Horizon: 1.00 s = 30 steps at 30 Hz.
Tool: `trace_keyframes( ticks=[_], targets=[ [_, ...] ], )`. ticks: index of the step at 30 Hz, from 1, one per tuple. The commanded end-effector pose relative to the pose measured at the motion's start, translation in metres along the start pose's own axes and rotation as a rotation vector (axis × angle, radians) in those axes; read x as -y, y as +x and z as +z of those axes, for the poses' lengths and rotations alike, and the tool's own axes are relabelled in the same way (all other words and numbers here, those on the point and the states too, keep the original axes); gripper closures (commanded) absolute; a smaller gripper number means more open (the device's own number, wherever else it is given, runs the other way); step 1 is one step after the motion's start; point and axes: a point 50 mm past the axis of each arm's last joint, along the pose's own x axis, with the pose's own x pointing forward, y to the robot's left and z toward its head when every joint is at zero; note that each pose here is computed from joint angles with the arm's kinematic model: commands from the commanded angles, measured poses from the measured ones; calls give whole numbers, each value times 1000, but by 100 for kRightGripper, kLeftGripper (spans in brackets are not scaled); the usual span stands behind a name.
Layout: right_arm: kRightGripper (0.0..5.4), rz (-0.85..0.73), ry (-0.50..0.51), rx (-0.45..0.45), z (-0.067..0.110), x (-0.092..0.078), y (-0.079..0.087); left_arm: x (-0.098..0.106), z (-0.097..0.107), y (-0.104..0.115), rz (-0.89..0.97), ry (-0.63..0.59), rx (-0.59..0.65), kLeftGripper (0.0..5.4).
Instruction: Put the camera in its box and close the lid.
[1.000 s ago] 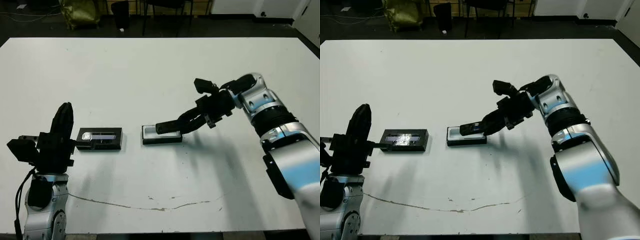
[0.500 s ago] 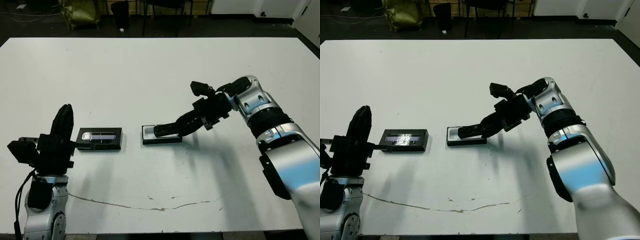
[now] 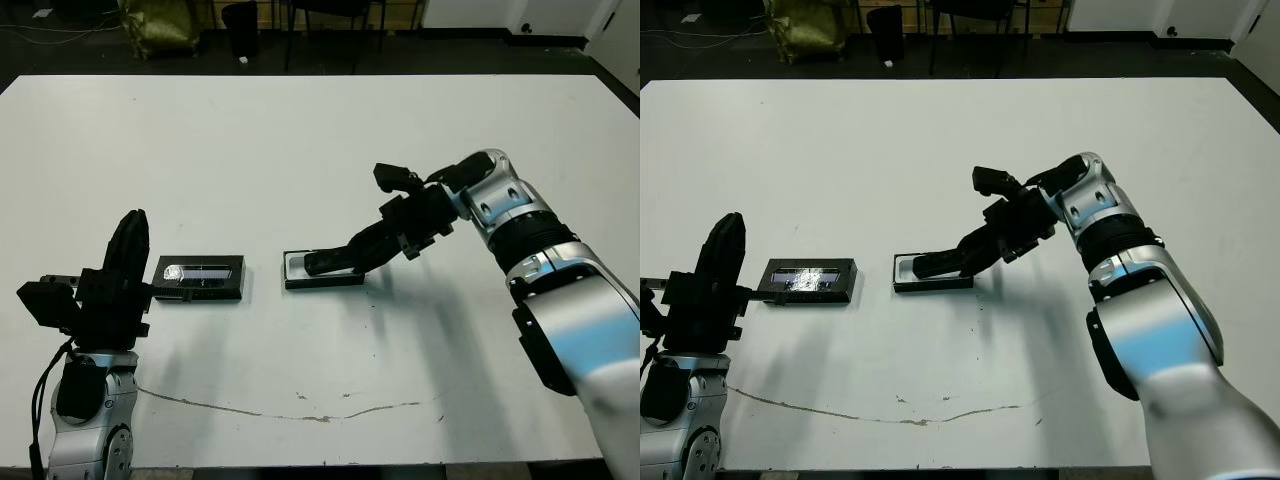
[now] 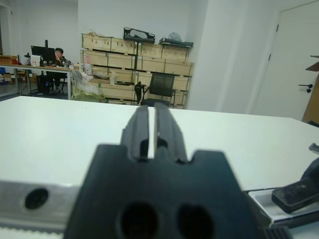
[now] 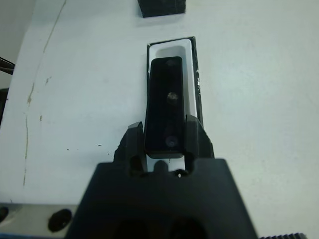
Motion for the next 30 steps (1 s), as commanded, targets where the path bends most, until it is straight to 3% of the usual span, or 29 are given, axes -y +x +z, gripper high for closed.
trace_keyframes(
  ticks=[1, 20, 30],
  targets=[
    [500, -7, -20, -37, 3, 2, 1, -1, -5, -3, 3, 0, -31, 540],
    [500, -7, -76, -58, 8, 2, 3, 0, -6, -3, 6, -10, -42, 540],
    [500, 17, -67, -92, 15, 3, 13, 1, -6, -4, -1, -10, -36, 540]
  ],
)
